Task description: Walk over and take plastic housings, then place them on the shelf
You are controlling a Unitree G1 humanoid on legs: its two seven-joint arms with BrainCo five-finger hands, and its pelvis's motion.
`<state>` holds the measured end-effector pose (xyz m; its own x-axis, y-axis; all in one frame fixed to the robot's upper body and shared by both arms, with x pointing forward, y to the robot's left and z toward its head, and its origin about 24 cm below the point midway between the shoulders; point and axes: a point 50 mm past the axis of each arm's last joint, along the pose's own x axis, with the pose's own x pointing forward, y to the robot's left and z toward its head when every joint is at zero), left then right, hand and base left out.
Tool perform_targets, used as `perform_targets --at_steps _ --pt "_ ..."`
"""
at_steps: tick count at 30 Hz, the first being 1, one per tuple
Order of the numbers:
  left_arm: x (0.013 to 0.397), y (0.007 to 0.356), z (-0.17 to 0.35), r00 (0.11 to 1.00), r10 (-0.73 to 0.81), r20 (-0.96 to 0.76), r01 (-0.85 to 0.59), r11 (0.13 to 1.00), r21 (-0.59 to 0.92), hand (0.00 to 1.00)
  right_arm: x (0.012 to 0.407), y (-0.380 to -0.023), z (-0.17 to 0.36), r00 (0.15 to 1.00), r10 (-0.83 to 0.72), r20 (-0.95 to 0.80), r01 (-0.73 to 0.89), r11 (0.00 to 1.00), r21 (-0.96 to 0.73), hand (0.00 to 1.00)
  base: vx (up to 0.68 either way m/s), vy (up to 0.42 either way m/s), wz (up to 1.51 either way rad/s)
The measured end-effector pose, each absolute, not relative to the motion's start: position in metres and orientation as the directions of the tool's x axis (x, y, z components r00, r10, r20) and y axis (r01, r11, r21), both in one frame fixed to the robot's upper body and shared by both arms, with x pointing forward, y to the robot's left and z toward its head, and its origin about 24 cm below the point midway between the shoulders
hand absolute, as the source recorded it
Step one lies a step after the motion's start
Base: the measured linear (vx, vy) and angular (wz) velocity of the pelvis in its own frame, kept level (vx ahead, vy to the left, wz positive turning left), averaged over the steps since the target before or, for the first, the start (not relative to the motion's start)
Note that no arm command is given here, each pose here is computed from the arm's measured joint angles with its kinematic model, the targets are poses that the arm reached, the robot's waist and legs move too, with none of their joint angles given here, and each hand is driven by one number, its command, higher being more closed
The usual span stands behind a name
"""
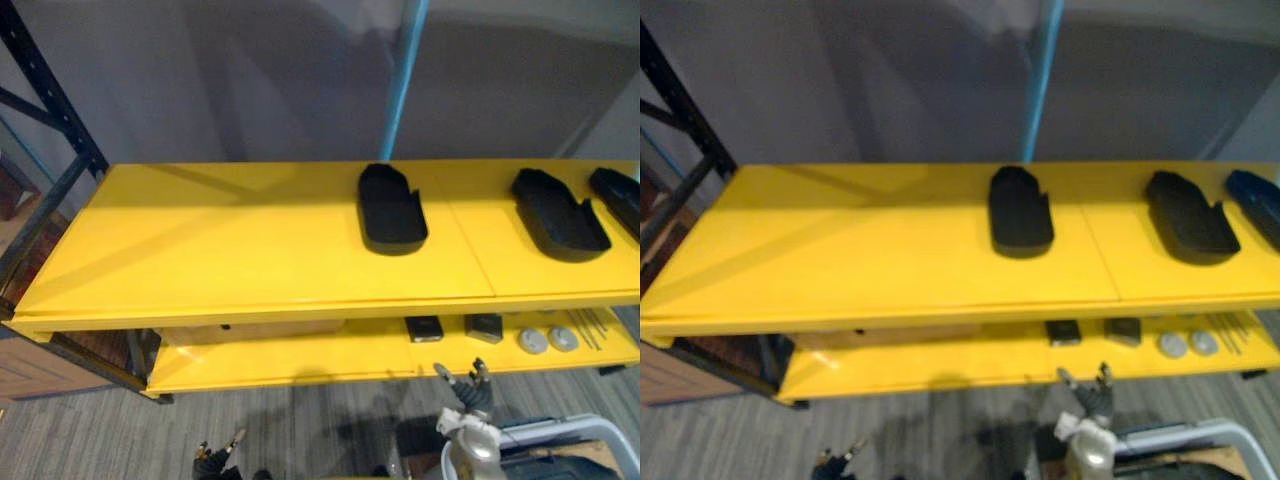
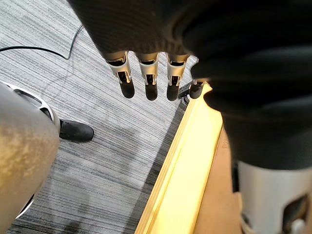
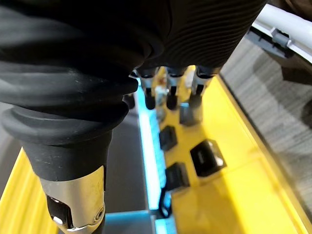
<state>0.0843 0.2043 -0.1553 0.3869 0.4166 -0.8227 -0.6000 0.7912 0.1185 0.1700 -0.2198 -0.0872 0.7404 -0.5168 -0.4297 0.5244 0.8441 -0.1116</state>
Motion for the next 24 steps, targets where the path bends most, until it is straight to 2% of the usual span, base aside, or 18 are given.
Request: perform_targets --at_steps 9,15,17,24 --pt "0.086 0.210 -0.154 0.397 0.419 -0.817 -0.627 0.773 0.091 0.00 0.176 -0.228 -0.082 0.739 -0.535 -0.409 0.552 0.829 -0.087 0.00 0.00 0.000 0.00" --pt "0.102 0.214 -0.144 0.516 0.370 -0.773 -0.600 0.800 -0.017 0.00 0.191 -0.259 -0.054 0.766 -0.573 -0.292 0.596 0.803 -0.015 0.00 0.00 -0.002 -0.02" --pt "0.110 0.214 -0.139 0.576 0.325 -0.750 -0.554 0.830 -0.066 0.00 0.194 -0.270 -0.042 0.768 -0.593 -0.242 0.609 0.793 -0.013 0.00 0.03 -0.013 -0.27" --pt "0.124 0.203 -0.136 0.665 0.149 -0.732 -0.329 0.938 -0.107 0.00 0.183 -0.288 -0.017 0.749 -0.650 -0.126 0.655 0.756 -0.009 0.00 0.04 0.010 -0.56"
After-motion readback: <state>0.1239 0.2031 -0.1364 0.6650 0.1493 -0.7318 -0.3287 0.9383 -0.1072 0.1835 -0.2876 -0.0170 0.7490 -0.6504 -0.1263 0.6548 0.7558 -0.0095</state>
